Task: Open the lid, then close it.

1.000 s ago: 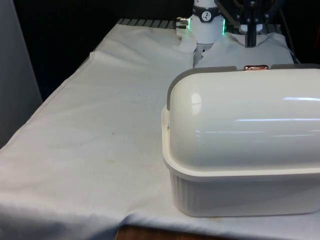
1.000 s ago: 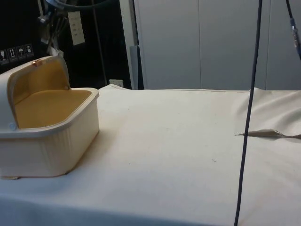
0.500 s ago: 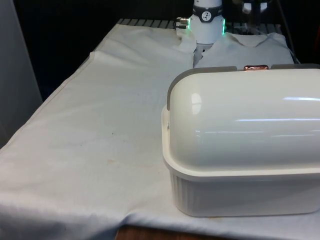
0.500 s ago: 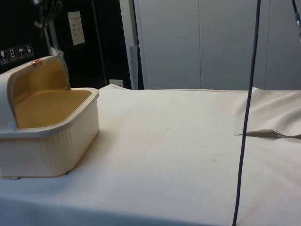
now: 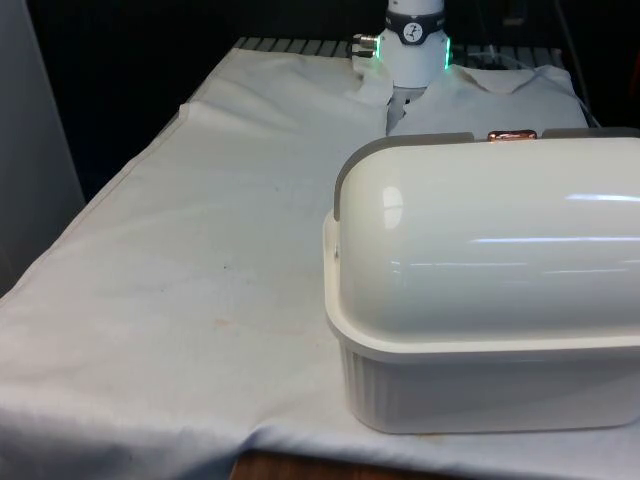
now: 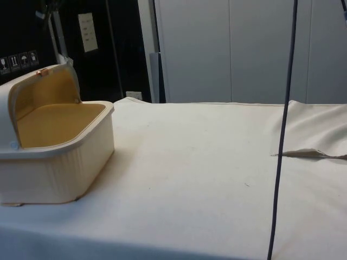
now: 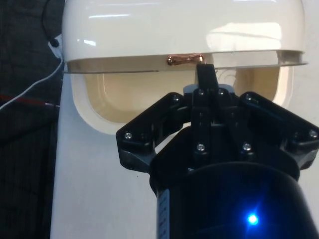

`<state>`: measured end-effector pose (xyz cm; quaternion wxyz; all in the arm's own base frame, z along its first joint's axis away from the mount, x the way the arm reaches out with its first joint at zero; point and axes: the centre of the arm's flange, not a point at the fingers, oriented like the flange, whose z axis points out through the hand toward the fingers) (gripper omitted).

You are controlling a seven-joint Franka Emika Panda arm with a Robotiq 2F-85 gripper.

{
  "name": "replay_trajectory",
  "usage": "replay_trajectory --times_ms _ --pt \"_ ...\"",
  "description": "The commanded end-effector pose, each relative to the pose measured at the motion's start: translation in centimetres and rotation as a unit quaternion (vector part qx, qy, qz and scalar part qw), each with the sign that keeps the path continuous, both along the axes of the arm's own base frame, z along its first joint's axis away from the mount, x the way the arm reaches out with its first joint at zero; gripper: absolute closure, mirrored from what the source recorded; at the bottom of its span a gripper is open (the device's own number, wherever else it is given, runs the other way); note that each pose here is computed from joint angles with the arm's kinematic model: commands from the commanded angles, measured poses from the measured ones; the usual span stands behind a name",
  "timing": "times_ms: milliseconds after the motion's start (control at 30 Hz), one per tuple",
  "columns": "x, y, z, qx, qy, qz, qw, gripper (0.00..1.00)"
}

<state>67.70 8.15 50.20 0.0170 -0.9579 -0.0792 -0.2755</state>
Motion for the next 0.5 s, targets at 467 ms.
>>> replay_trajectory --times_ms 467 --pt "0.27 0.34 0.58 -0.003 0.052 0.001 0.99865 1.0"
